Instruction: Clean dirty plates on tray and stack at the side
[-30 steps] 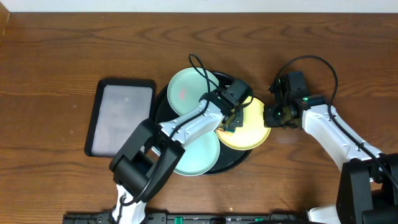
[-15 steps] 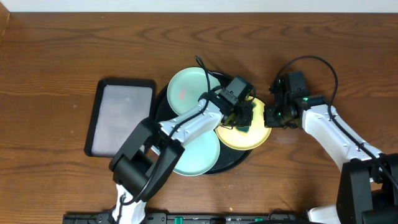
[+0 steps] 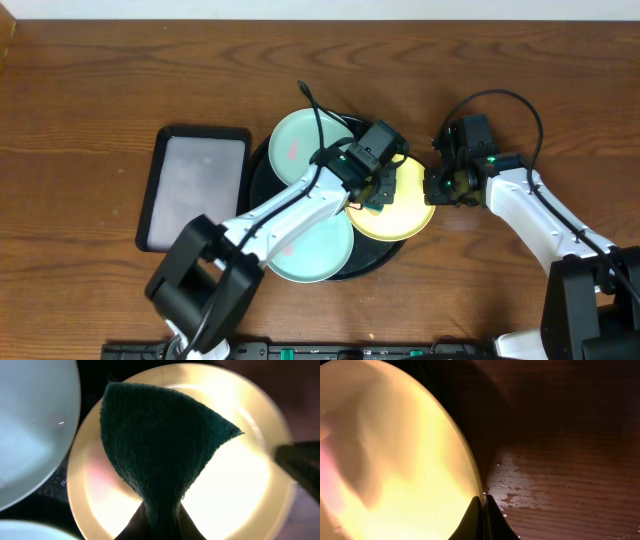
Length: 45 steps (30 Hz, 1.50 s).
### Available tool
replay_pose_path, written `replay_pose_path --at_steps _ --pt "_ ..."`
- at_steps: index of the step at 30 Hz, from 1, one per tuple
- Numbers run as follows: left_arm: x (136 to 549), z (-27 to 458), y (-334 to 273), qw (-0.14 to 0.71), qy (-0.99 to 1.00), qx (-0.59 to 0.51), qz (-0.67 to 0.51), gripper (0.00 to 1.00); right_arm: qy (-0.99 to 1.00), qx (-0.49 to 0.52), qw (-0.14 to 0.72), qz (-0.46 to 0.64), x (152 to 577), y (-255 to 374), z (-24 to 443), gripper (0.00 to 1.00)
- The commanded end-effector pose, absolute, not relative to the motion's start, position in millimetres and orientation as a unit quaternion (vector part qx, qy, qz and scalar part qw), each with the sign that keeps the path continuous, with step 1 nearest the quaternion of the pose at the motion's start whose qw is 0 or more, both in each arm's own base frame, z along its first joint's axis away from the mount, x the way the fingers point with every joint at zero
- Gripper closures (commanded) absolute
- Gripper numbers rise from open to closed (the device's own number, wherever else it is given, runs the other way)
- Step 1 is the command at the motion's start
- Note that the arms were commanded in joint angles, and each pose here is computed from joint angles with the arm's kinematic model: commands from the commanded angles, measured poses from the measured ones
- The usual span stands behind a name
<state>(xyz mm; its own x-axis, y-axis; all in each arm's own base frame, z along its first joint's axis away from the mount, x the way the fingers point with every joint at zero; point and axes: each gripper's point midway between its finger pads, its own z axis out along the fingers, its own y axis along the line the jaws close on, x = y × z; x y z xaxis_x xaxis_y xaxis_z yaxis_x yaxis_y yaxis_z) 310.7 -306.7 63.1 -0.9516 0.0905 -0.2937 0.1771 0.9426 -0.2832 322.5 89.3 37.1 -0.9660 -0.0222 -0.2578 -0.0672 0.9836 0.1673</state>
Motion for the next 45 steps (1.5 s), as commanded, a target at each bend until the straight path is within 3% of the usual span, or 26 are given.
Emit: replay_pose_path --at_steps 1,9,14,22,32,38,45 --pt "314 37 -295 0.134 0.982 0.064 -0.114 0.92 0.988 -0.032 0.119 0.095 317 97 33 0.99" --pt "307 -7 -285 0.096 0.992 0.010 -0.076 0.92 0.988 -0.032 0.119 0.095 317 97 33 0.99" --pt "264 -21 -321 -0.012 0.987 0.036 -0.159 0.92 0.988 -0.032 0.119 0.095 317 97 33 0.99" --pt "253 -7 -361 -0.025 0.968 0.069 -0.242 0.92 0.988 -0.032 0.118 0.095 317 97 33 0.99" --pt "283 50 -370 0.045 0.951 0.075 -0.295 0.92 0.988 -0.032 0.118 0.095 317 97 33 0.99" --pt "304 80 -357 0.126 0.952 0.076 -0.269 0.92 0.988 -0.032 0.117 0.094 316 97 33 0.99" --pt "319 72 -323 0.171 0.968 0.068 -0.173 0.91 0.988 -0.032 0.117 0.095 316 97 33 0.99"
